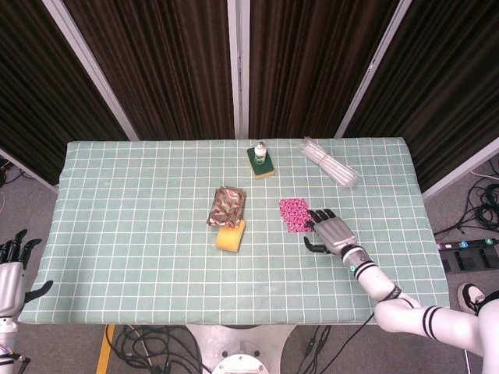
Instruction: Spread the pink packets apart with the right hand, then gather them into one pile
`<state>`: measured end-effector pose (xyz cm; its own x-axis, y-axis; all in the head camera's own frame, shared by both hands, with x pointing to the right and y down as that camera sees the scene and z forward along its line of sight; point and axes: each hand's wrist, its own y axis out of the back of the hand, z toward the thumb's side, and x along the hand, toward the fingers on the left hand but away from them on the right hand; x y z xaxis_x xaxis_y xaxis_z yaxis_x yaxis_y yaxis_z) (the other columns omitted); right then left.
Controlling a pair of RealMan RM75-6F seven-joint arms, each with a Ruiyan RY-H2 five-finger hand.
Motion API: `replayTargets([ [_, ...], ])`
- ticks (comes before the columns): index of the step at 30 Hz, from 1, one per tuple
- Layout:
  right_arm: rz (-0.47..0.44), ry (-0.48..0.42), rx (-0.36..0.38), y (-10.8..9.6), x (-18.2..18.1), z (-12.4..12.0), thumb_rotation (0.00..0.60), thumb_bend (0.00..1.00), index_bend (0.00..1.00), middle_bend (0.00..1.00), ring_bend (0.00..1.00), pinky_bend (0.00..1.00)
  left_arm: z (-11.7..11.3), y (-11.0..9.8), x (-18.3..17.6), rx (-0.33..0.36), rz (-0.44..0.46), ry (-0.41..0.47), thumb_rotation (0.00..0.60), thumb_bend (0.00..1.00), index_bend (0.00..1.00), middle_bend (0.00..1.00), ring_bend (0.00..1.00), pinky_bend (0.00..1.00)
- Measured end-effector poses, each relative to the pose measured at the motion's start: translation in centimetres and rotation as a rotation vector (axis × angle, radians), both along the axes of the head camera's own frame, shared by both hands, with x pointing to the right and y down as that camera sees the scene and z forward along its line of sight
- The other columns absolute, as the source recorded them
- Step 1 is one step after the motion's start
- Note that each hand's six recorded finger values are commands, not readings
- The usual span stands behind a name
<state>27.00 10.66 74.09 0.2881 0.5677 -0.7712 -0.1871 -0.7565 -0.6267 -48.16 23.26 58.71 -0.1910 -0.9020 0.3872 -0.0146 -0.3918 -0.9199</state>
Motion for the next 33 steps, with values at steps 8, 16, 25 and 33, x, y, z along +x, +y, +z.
replayTargets([
  [8, 0.038, 0.027, 0.028, -2.3, -0.7, 1.8, 0.026, 0.48, 0.23, 0.00, 0.00, 0.00, -0.1, 0.5, -0.3, -0.003, -0.014, -0.003, 0.600, 0.12, 0.27, 0.18, 0.15, 0.17],
  [16, 0.067, 0.051, 0.028, -4.0, -2.7, 5.3, 0.037, 0.48, 0.23, 0.00, 0.00, 0.00, -0.1, 0.6, -0.4, -0.008, -0.018, -0.008, 0.600, 0.12, 0.27, 0.18, 0.15, 0.17],
  [25, 0.075, 0.035, 0.024, -4.6, -4.3, 6.6, 0.029, 0.48, 0.23, 0.00, 0.00, 0.00, 0.0, 0.6, -0.4, -0.011, -0.019, -0.010, 0.600, 0.12, 0.27, 0.18, 0.15, 0.17],
  [33, 0.047, 0.035, 0.015, -4.0, -4.1, 6.5, 0.028, 0.48, 0.23, 0.00, 0.00, 0.00, 0.1, 0.6, -0.3, -0.014, -0.016, -0.009, 0.600, 0.12, 0.27, 0.18, 0.15, 0.17],
])
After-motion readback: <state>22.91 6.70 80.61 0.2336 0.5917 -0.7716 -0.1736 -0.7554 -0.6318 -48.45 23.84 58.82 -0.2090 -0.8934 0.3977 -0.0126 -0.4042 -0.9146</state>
